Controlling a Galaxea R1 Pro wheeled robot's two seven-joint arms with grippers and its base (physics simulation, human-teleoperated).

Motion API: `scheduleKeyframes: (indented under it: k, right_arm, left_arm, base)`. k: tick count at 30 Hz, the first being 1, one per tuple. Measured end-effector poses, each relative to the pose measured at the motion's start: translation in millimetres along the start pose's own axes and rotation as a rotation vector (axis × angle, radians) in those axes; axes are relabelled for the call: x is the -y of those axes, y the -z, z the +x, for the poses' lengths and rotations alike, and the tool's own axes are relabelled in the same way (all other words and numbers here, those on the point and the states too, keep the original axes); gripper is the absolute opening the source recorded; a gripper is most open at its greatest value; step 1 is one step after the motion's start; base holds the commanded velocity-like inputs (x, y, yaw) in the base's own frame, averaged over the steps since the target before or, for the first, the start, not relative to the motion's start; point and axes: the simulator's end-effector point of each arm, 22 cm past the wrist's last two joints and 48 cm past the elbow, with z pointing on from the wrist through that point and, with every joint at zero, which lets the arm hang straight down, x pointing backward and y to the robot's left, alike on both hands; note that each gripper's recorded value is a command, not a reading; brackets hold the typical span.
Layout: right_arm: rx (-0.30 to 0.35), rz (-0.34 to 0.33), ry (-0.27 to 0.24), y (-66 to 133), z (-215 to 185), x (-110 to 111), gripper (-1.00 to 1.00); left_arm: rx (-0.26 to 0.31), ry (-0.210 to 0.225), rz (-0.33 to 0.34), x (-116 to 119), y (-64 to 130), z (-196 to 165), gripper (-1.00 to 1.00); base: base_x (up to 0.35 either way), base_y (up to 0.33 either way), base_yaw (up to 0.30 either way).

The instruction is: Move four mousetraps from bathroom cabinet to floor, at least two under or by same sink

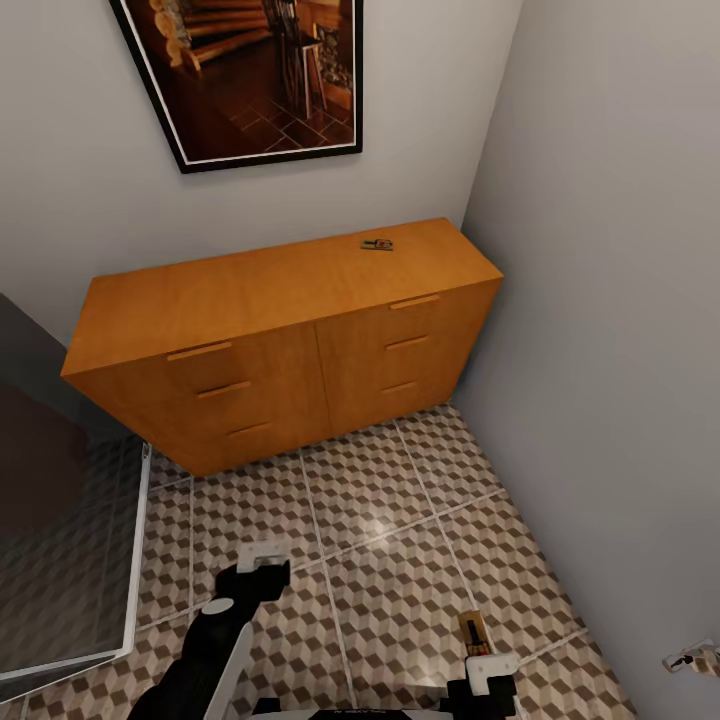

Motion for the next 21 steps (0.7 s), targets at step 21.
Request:
scheduleKeyframes:
  k: [21]
  right_arm:
    - [0.002,-0.009,-0.003,0.6,-1.4,-5.5,-1.00]
  left_arm:
    - [0.084,-0.029,-0.004,-9.6,11.4,-36.0,1.00]
  base:
    - [0.000,0.000,0.000]
